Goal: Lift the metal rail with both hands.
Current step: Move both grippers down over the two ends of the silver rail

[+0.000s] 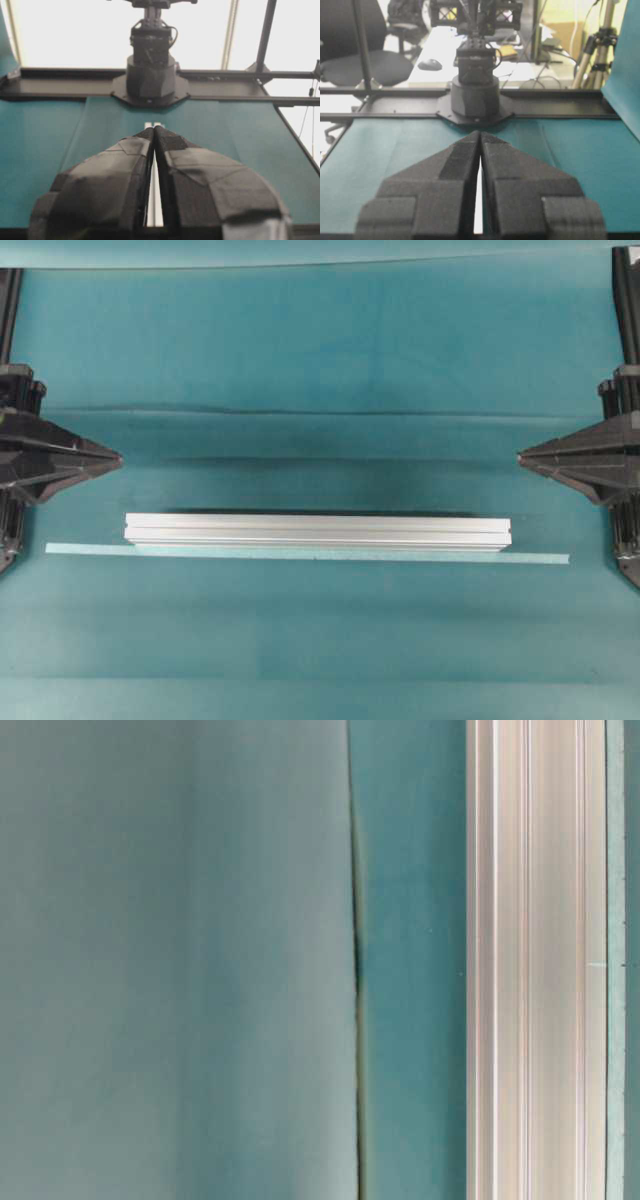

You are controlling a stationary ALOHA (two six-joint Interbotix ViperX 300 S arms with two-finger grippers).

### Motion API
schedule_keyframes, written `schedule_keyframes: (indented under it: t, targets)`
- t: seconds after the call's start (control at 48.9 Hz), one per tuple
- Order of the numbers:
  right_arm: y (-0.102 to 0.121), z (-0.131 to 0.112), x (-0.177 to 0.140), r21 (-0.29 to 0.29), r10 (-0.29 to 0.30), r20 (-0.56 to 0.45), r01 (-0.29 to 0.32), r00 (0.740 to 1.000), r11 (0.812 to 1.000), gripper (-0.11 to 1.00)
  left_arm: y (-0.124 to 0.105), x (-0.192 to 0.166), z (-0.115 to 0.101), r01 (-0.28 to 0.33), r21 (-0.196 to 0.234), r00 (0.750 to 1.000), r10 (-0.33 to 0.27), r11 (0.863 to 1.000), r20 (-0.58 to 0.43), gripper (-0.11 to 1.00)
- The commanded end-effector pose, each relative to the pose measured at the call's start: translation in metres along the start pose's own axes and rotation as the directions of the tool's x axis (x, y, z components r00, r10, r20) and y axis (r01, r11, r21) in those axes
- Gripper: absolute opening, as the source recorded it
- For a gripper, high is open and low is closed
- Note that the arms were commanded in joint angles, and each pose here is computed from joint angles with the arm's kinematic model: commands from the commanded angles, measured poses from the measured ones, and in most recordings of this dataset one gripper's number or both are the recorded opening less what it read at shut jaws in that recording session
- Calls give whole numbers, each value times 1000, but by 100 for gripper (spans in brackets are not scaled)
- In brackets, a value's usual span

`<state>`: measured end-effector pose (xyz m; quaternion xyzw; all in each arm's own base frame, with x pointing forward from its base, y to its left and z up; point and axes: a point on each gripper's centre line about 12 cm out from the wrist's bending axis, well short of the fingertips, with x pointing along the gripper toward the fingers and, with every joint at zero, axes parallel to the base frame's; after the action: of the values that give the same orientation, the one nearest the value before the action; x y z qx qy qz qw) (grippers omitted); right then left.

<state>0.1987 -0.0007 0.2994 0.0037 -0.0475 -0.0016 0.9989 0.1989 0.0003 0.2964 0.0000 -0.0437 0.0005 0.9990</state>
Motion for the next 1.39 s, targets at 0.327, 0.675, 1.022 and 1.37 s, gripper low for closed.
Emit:
schedule_keyframes:
  t: [0.327, 0.675, 1.022, 1.37]
  targets:
    - [-5, -10, 25, 133, -24, -241, 58, 970, 989, 0, -4, 43, 18, -6, -93, 968, -17, 996, -249, -1]
    - [-7, -23, 56, 150, -9, -606, 125, 796, 981, 0, -3, 82, 13, -51, -93, 852, -5, 994, -523, -1]
    - [-5, -43, 87, 129, 21, -841, 163, 541, 978, 0, 10, 109, -13, -119, -65, 663, 31, 991, -748, -1]
    - [-5, -64, 122, 59, 23, -971, 145, 240, 988, 0, 14, 133, -35, -141, -31, 441, 34, 990, -897, -1]
